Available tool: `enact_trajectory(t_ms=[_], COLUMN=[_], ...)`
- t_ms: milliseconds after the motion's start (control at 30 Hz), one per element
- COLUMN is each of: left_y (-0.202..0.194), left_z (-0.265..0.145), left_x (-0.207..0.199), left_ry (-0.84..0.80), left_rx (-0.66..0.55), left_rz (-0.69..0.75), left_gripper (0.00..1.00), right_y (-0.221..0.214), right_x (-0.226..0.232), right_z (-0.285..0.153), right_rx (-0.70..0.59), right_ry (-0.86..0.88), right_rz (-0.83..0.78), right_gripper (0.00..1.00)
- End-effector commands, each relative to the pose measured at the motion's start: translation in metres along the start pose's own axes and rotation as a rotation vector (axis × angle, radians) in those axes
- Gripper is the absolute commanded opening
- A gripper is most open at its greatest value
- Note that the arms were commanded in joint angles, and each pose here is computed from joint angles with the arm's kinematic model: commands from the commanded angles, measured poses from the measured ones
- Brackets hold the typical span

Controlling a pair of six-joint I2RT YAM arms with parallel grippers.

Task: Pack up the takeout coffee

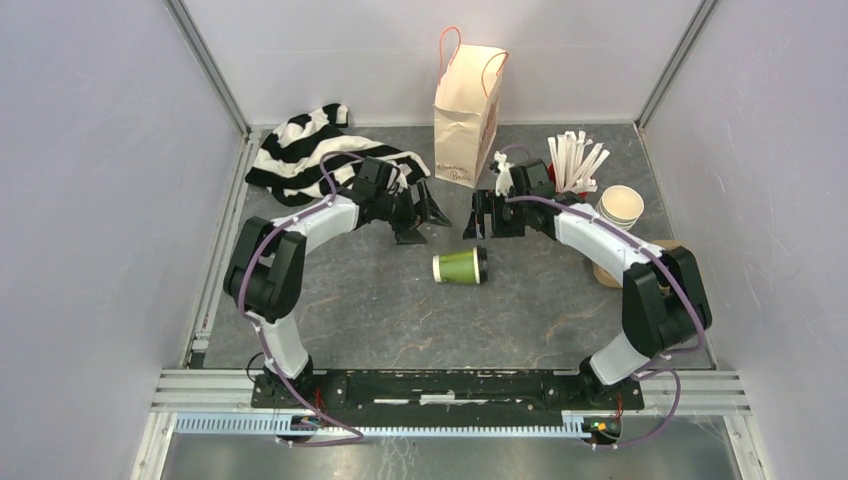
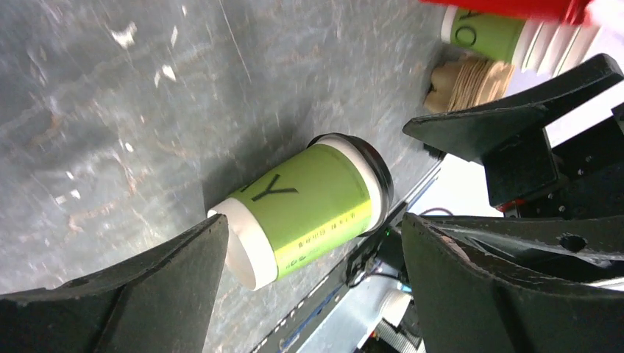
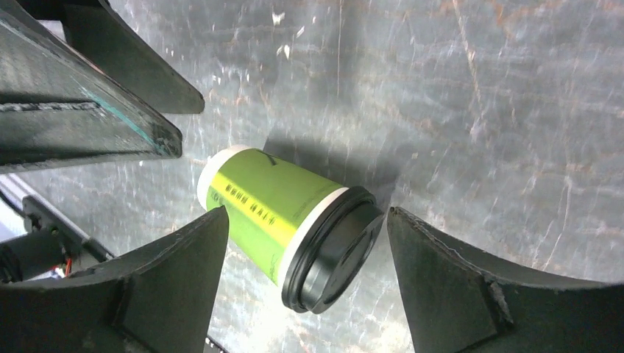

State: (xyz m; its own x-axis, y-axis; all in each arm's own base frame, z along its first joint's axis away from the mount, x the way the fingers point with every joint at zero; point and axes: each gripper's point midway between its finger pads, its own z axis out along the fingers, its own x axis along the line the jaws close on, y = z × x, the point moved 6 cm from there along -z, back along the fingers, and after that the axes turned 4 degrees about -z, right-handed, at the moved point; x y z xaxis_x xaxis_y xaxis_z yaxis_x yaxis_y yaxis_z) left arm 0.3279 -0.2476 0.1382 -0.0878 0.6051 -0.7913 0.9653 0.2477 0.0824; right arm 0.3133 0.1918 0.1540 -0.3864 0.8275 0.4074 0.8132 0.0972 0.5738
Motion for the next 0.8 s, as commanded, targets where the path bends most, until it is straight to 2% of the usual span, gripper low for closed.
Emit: enact_trajectory(t_ms=[0, 67, 233, 400, 533, 767], left_y=[-0.045, -0.063, -0.101, -0.119, -0.125, -0.132], left_z=[-0.013, -0.019, -0.035, -0.038, -0.033, -0.027], left_x=[-0.007, 0.0, 0.011, 0.028, 0.031, 0.038], left_ry=[0.053, 0.123, 0.182, 0.2, 0.171, 0.152], left_rx=[0.108, 0.123, 0.121, 0.156, 0.207, 0.235], left_rz=[0.085, 0.084, 0.075, 0.065, 0.04, 0.015], left_gripper=[0.93, 0.93, 0.91, 0.92, 0.84, 0.67], right_y=[-0.036, -0.051, -0.09, -0.122, -0.14, -0.133], right_x=[0.01, 0.014, 0.019, 0.03, 0.044, 0.043], right_z=[-0.02, -0.025, -0.038, -0.043, -0.039, -0.038], right_rx=[0.08, 0.076, 0.104, 0.138, 0.147, 0.08], right_ry=[0.068, 0.102, 0.144, 0.219, 0.297, 0.249], right_rz=[0.073, 0.095, 0.122, 0.139, 0.179, 0.19], right_gripper=[0.86, 0.84, 0.81, 0.83, 0.81, 0.66])
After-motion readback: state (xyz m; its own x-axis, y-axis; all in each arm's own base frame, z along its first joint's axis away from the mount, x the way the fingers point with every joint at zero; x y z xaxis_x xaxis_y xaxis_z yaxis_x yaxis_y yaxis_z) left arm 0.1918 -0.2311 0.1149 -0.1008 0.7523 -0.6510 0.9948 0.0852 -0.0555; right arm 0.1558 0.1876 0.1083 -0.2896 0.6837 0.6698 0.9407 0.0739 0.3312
